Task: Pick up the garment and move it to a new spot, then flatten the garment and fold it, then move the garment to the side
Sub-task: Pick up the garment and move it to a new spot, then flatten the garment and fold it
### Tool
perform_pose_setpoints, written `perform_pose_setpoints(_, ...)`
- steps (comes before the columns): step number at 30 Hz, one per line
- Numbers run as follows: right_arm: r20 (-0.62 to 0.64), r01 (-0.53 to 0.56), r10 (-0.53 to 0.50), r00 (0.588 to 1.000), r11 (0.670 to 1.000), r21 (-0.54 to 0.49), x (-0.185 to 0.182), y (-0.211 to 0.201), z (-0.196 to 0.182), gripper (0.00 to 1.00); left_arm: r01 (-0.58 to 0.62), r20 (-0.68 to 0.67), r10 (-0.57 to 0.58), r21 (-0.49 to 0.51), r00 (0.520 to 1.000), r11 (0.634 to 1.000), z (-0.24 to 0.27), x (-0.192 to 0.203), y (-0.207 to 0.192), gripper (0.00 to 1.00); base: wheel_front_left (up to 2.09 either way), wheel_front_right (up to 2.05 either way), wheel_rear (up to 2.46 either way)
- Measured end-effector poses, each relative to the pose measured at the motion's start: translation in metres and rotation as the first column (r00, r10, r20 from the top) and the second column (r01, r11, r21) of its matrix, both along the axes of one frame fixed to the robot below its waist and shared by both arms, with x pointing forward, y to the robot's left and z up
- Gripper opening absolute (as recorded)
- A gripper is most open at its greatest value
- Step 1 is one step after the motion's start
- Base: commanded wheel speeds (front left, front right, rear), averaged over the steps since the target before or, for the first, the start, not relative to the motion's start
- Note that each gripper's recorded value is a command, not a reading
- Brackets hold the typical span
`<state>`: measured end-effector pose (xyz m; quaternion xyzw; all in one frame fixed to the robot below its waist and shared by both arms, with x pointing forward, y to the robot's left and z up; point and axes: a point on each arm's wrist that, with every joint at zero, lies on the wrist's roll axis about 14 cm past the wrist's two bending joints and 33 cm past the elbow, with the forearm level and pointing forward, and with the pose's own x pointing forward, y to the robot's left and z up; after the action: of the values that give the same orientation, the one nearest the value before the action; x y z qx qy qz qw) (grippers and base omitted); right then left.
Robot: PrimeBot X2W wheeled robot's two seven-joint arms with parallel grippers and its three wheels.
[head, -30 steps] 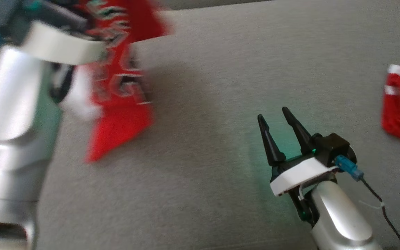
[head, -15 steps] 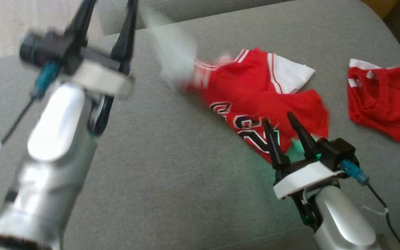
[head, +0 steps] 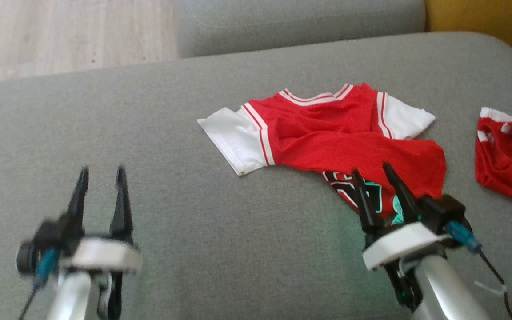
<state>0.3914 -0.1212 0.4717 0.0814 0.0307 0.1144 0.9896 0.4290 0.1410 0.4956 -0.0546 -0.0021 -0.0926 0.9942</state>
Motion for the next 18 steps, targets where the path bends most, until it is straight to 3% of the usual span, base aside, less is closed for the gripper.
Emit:
perform_pose_setpoints(6,-0.055,0.026,-0.026,0.998,1.000,-0.013,-0.018,-0.008,-0.018,1.00,-0.125,-0.076,0.122,-0.040,0.990,0.991,-0.028,-0.047,0.028,1.00,0.00,0.00,0.00)
perform_pose_setpoints(11,-0.082,0.050,-0.051,0.995,0.998,-0.025,-0.025,-0.017,-0.028,1.00,-0.166,-0.187,0.153,-0.057,0.970,0.984,-0.064,-0.082,0.034,1.00,0.00,0.00,0.00)
perform_pose_setpoints(18,-0.110,0.087,-0.090,0.990,0.996,-0.031,-0.029,-0.028,-0.037,1.00,-0.150,-0.197,0.135,-0.059,0.971,0.987,-0.068,-0.085,0.031,1.00,0.00,0.00,0.00)
